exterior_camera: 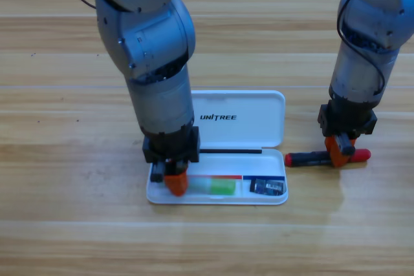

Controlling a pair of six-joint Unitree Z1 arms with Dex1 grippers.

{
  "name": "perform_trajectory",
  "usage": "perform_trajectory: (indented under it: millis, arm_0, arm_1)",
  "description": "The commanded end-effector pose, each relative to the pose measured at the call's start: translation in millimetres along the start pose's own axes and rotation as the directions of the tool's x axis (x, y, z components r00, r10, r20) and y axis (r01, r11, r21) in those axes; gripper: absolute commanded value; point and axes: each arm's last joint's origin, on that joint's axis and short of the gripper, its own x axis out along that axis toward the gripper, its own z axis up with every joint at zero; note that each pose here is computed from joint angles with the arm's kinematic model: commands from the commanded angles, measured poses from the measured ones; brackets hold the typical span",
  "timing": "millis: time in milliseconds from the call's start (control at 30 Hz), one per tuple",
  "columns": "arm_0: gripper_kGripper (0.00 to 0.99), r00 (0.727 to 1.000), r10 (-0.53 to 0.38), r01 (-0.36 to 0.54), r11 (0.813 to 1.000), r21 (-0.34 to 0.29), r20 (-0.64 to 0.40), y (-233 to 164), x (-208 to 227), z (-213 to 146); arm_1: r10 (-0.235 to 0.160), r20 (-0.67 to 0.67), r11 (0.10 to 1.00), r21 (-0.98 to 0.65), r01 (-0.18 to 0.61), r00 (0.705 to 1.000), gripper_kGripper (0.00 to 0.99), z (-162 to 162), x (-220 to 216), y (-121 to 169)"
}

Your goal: Clean up eraser and pencils

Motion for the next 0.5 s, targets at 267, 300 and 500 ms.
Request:
perform_trajectory:
  millis: [267,300,500]
  arm_0:
    - [0.99,0.999,-0.037,0.038,0.999,0.016,-0.028,-10,14,4]
    - [0.99,0.999,-0.033,0.034,0.999,0.016,-0.023,-11,10,4]
    - [0.99,0.996,0.062,-0.061,0.998,-0.011,0.061,-12,-66,-26]
  arm_1:
    - [-0.017,0.112,0.999,0.029,0.013,0.994,0.0,-10,-73,55]
    - [-0.009,0.117,1.0,0.019,0.007,0.993,0.0,-7,-77,61]
    - [0.006,0.136,0.999,-0.039,-0.001,0.991,0.0,25,-87,86]
